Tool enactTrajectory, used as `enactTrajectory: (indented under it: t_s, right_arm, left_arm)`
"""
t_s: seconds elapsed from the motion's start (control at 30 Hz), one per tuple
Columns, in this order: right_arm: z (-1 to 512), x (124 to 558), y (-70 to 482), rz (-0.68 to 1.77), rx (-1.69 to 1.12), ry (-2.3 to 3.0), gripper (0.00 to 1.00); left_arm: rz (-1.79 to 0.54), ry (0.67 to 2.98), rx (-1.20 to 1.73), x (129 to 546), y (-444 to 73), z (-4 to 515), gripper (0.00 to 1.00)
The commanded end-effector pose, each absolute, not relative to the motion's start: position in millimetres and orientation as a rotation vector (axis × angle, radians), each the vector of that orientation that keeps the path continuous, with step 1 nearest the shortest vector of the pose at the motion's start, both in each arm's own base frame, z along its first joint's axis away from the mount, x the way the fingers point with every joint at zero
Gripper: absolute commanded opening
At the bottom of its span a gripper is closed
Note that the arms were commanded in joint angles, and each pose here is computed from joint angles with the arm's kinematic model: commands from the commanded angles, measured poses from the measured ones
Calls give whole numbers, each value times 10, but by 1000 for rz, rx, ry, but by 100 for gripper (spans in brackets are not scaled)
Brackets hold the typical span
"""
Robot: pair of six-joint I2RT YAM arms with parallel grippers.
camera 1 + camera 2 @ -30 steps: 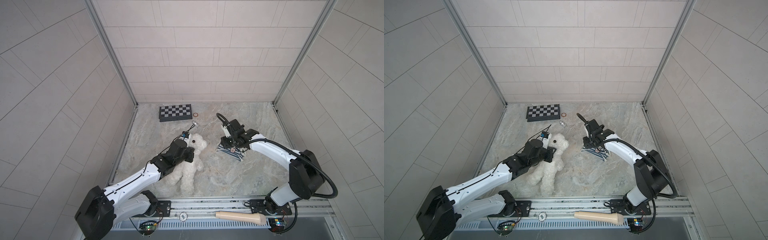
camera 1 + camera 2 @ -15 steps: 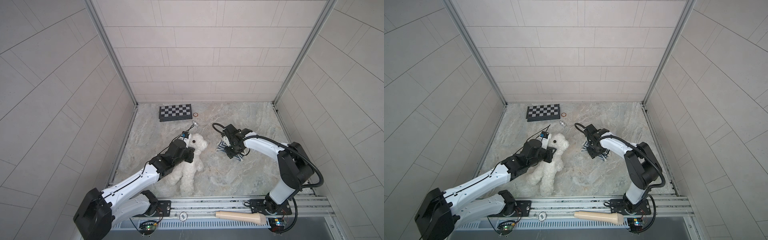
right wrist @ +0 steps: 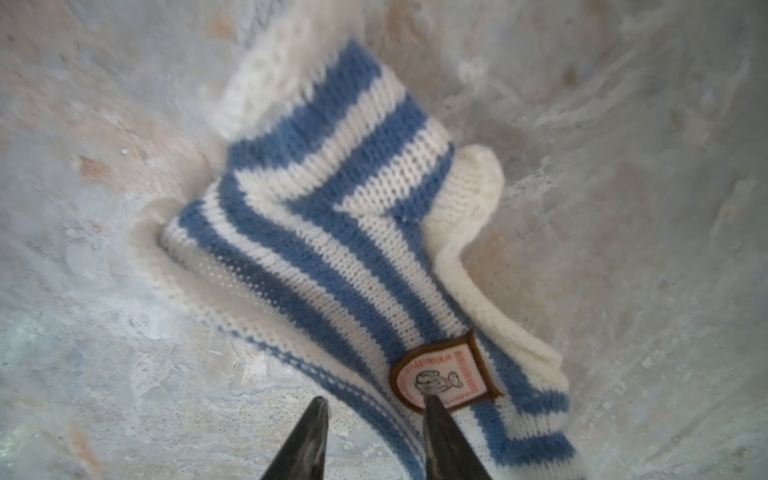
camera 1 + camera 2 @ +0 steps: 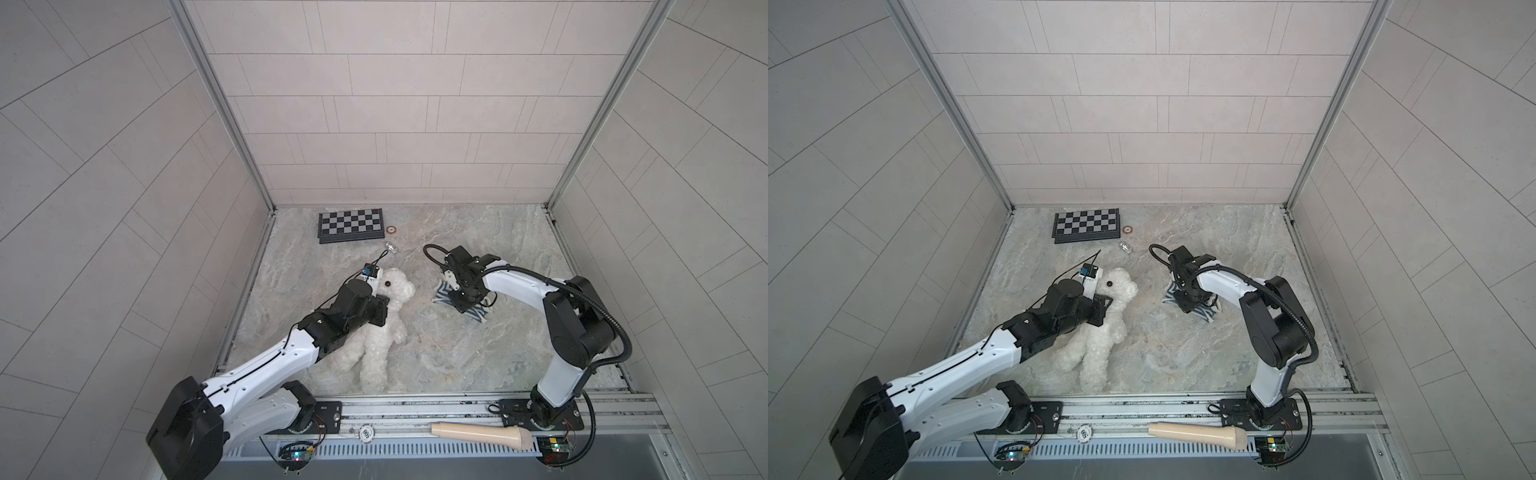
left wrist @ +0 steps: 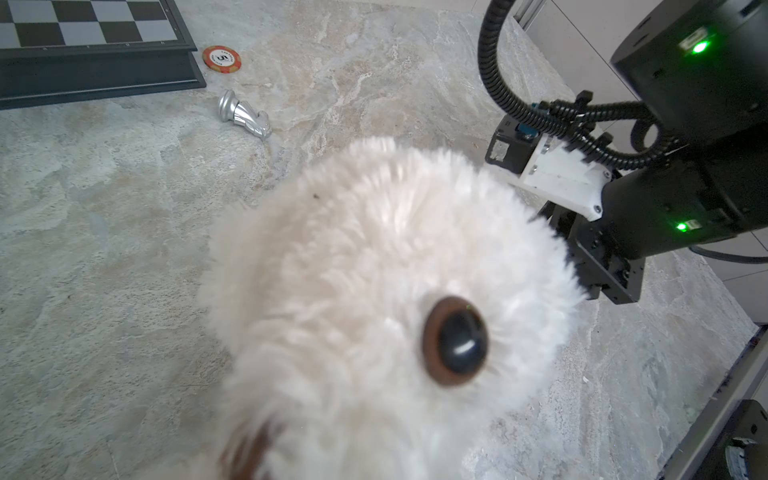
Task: Dress the teddy bear
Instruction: 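Grasp the striped sweater's edge with the right gripper and lift it, then carry the sweater with the right gripper over the bear's head held by the left gripper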
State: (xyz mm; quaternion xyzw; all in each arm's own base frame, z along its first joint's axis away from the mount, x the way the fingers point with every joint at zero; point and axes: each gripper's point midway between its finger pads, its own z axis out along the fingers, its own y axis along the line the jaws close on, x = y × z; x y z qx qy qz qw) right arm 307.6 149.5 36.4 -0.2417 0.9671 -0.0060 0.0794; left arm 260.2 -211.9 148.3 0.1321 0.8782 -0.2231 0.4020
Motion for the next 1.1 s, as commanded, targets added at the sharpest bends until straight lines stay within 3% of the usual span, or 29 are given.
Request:
enactTrajectory:
  t_s: [0.0,0.23,0.57,1.07]
  right_arm:
    - [378,3076,1492,-19,-757,2895,36]
    - [360,3097,1453,-33,-753,2899,17]
    - [466,3117,1491,-1,-737,2872,0]
    - [1205,3099,1759,270,-665,2683,0]
  left_arm:
    - [-567,2194,338,2609,-2128,1545,2]
    - [-567,2182,336,2611,-2121,1568,2]
    - [-596,2148,370,2580,-2157,1581,1]
    - [-854,1958,828,1907,-2947,1489,0]
